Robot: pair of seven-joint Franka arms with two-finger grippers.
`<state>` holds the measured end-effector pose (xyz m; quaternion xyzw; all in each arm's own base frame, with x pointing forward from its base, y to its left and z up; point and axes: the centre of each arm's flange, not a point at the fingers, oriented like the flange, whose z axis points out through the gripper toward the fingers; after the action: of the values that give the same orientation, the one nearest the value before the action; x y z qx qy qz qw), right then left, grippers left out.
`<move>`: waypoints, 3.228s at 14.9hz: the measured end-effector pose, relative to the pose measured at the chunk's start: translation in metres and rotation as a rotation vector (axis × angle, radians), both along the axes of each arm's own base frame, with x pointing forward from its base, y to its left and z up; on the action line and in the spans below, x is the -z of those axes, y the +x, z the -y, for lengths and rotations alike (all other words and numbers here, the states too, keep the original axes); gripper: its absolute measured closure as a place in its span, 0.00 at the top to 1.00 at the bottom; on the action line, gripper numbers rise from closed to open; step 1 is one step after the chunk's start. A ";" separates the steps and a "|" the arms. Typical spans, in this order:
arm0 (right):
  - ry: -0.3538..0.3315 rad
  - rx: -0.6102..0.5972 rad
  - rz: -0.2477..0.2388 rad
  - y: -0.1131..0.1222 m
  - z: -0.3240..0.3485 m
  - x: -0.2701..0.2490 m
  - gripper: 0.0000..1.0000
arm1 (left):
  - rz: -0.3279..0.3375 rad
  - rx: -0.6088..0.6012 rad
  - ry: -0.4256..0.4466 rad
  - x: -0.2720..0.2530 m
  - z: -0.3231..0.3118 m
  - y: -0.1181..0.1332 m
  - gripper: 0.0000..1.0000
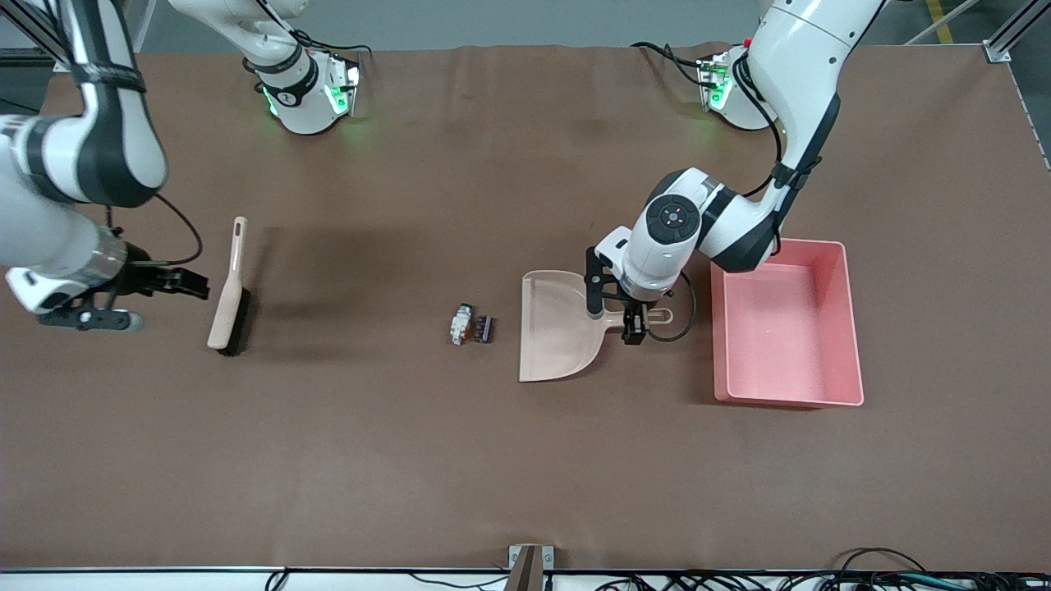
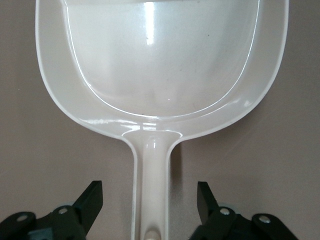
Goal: Clean e-waste and dump in bin
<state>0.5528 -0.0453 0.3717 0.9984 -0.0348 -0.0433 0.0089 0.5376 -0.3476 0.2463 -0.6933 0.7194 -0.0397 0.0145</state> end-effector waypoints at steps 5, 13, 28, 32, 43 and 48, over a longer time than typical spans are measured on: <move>0.020 -0.044 -0.037 -0.073 0.029 0.070 1.00 | -0.002 0.003 -0.009 0.011 0.003 -0.001 0.82; 0.018 -0.062 0.019 -0.122 0.039 0.147 0.88 | 0.000 0.015 -0.021 0.020 0.010 -0.004 0.76; 0.026 -0.065 -0.017 -0.126 0.037 0.154 0.50 | -0.002 0.025 -0.025 0.021 0.014 -0.006 0.33; 0.021 -0.068 0.008 -0.124 0.036 0.142 0.50 | 0.000 0.035 -0.028 0.020 0.019 -0.008 0.33; 0.015 -0.072 0.045 -0.134 0.032 0.132 0.43 | -0.034 0.045 0.014 0.005 0.031 -0.004 0.33; 0.012 -0.076 0.061 -0.132 0.031 0.131 0.36 | -0.043 0.041 0.015 0.014 0.031 -0.001 0.33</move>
<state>0.4210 -0.0765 0.2412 0.9999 0.0031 -0.0128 0.0034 0.5367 -0.3785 0.2326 -0.6789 0.7340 -0.0195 0.0034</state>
